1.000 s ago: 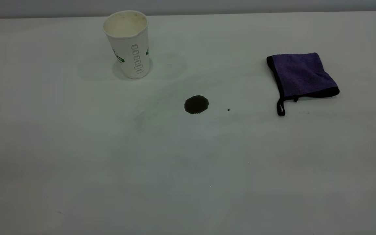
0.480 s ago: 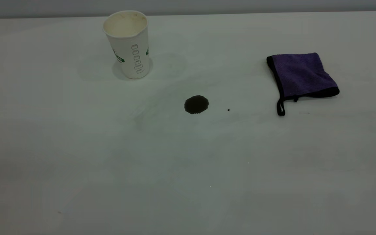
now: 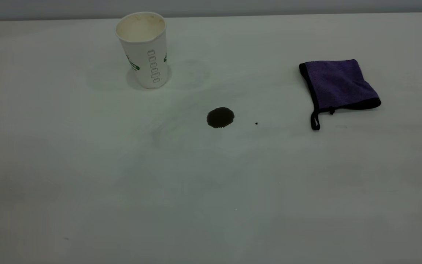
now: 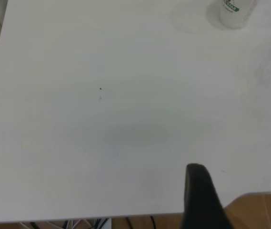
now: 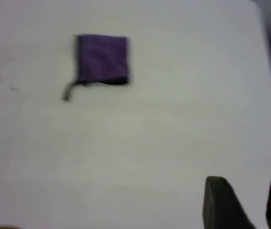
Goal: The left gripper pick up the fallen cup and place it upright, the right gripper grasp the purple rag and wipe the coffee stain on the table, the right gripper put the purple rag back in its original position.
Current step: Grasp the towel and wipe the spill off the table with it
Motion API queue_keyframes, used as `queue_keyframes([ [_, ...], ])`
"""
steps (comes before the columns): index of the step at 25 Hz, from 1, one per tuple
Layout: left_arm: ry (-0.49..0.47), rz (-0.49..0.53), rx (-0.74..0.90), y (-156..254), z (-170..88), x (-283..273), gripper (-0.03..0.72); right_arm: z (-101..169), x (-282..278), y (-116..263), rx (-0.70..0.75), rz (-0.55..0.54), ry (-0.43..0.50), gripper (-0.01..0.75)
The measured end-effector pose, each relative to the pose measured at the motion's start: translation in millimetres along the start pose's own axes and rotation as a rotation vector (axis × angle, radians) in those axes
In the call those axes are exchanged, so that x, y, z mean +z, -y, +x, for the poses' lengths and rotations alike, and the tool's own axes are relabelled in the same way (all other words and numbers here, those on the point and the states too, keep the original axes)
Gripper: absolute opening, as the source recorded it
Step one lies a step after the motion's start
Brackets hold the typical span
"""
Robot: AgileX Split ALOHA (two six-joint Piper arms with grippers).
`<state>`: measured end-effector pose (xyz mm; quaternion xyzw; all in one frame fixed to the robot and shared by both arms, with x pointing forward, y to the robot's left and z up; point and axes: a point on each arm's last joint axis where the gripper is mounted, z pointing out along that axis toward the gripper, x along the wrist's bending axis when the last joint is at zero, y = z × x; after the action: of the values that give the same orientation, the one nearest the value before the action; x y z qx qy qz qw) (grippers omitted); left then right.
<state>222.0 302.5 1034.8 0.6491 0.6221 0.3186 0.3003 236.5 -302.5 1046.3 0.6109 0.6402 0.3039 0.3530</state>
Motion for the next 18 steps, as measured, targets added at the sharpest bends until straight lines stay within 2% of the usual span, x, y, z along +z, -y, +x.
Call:
queue_keyframes([
  [3,0.0,0.0,0.0,0.0,0.0,0.0,0.495,-6.8,7.7,-30.9,-0.023,0.076,0.049,0.376],
  [9,0.0,0.001,0.0,0.1,0.0,0.0,0.495,-12.8,61.8,-111.6,-0.079,0.218,0.063,0.677],
  [12,0.0,0.001,0.0,0.1,0.0,0.0,0.495,-11.5,104.5,-141.2,-0.114,0.278,0.037,0.725],
  [18,0.0,0.001,0.0,0.1,0.0,0.0,0.495,-0.6,199.4,-165.7,-0.124,0.401,-0.075,0.73],
])
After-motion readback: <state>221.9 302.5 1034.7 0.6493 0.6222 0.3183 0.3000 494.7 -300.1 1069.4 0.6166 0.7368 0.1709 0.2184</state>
